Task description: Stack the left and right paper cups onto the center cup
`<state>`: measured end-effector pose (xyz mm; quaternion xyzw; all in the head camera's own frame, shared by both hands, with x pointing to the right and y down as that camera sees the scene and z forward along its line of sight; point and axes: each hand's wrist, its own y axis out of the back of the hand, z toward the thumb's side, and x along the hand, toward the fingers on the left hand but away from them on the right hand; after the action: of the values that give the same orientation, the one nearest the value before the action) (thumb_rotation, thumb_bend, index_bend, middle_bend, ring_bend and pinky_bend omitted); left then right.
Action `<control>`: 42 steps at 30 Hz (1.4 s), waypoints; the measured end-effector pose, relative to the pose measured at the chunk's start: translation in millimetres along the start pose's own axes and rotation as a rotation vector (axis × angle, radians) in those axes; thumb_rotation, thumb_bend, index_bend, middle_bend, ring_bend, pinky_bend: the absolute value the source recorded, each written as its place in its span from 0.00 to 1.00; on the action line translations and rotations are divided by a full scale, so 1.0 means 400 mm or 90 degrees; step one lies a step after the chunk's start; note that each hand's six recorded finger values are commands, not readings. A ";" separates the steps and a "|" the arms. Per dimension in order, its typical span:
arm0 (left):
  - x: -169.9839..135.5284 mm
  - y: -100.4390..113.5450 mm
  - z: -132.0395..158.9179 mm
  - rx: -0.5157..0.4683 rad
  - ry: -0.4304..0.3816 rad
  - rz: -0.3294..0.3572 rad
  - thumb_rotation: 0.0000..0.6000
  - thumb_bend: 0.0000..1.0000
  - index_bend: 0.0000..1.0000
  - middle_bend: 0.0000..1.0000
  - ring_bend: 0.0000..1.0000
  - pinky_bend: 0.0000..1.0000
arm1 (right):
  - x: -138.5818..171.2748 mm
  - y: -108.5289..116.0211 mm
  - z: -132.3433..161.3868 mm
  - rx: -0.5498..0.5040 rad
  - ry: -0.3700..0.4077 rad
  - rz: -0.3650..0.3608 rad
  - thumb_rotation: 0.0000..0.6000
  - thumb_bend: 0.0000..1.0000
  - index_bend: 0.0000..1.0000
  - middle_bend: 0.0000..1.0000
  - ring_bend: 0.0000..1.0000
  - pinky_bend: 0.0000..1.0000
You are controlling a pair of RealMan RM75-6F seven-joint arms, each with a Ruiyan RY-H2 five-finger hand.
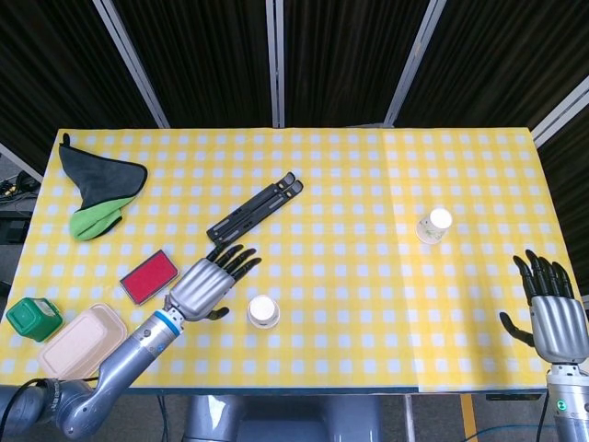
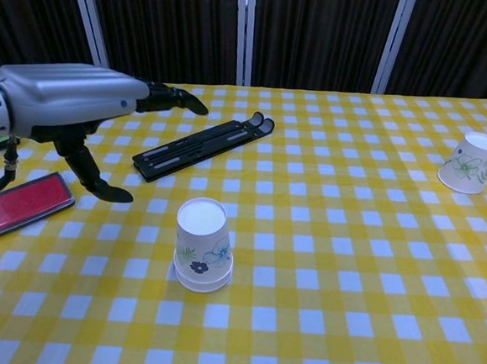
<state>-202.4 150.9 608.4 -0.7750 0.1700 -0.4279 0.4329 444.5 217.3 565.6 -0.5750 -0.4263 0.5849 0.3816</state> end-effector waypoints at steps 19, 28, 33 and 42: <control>-0.296 -0.071 -0.251 -0.056 0.195 0.154 1.00 0.22 0.00 0.00 0.00 0.00 | -0.158 -0.003 0.119 0.034 0.057 -0.001 1.00 0.15 0.16 0.00 0.00 0.00; -0.303 -0.064 -0.292 -0.083 0.209 0.161 1.00 0.22 0.00 0.00 0.00 0.00 | -0.338 -0.042 0.249 0.047 0.086 0.049 1.00 0.16 0.24 0.00 0.00 0.00; -0.305 -0.062 -0.306 -0.089 0.213 0.158 1.00 0.22 0.00 0.00 0.00 0.00 | -0.434 -0.088 0.270 0.060 0.056 0.093 1.00 0.17 0.24 0.00 0.00 0.00; -0.307 -0.060 -0.316 -0.094 0.219 0.157 1.00 0.22 0.00 0.00 0.00 0.00 | -0.551 -0.141 0.245 0.091 -0.016 0.141 1.00 0.21 0.30 0.00 0.00 0.00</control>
<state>-378.0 175.8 597.4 -0.6936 0.3658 -0.4841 0.3883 354.7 24.4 692.5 -0.5825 -0.3219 0.6593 0.3497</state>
